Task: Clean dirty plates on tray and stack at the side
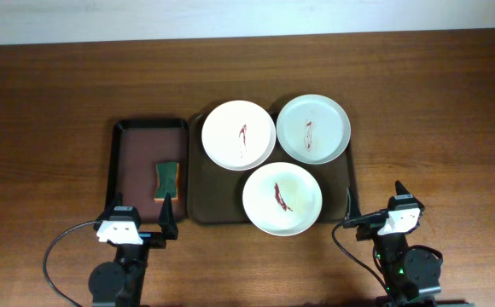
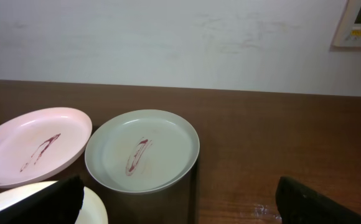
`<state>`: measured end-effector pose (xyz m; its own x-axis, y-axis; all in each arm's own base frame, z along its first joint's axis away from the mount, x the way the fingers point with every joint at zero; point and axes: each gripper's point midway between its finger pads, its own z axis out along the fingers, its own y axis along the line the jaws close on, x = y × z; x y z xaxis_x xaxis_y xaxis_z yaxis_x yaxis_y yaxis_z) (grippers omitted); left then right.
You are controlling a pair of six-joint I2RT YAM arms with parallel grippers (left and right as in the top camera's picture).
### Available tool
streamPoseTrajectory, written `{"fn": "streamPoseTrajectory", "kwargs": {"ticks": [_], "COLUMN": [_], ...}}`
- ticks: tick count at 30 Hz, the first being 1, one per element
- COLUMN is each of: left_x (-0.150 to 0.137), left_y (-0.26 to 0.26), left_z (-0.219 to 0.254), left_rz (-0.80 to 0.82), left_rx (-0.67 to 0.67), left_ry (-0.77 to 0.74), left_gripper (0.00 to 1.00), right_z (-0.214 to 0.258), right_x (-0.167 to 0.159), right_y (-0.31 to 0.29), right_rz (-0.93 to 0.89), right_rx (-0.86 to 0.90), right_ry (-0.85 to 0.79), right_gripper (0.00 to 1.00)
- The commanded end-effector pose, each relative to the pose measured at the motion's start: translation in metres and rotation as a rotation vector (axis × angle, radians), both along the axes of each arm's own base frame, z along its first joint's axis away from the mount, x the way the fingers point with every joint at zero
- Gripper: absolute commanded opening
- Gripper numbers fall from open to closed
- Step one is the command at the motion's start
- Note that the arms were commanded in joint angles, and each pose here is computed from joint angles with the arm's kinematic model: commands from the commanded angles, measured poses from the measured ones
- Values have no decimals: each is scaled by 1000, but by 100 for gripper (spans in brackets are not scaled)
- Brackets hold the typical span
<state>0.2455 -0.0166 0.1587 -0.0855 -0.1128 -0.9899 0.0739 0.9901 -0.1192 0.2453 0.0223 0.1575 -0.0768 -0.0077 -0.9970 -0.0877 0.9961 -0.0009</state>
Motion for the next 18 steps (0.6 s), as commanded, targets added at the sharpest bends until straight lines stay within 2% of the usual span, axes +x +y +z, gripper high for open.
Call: {"fn": "streamPoseTrajectory", "kwargs": {"ticks": [1, 13, 18], "left_x": [0, 0, -4], "left_y": [-1, 4, 10], "left_z": [-1, -2, -3], "left_rz": [-7, 20, 55], "left_rx": [15, 17, 24], "left_ry": [-4, 0, 73], "left_gripper": [100, 99, 99], "right_z": [-2, -2, -2], "right_x": [0, 0, 0], "right_y": [-2, -2, -2], "right_rz": [-9, -9, -10], "right_rx": [4, 4, 9], "right_ry": [4, 4, 9], "right_gripper": [99, 99, 99]}}
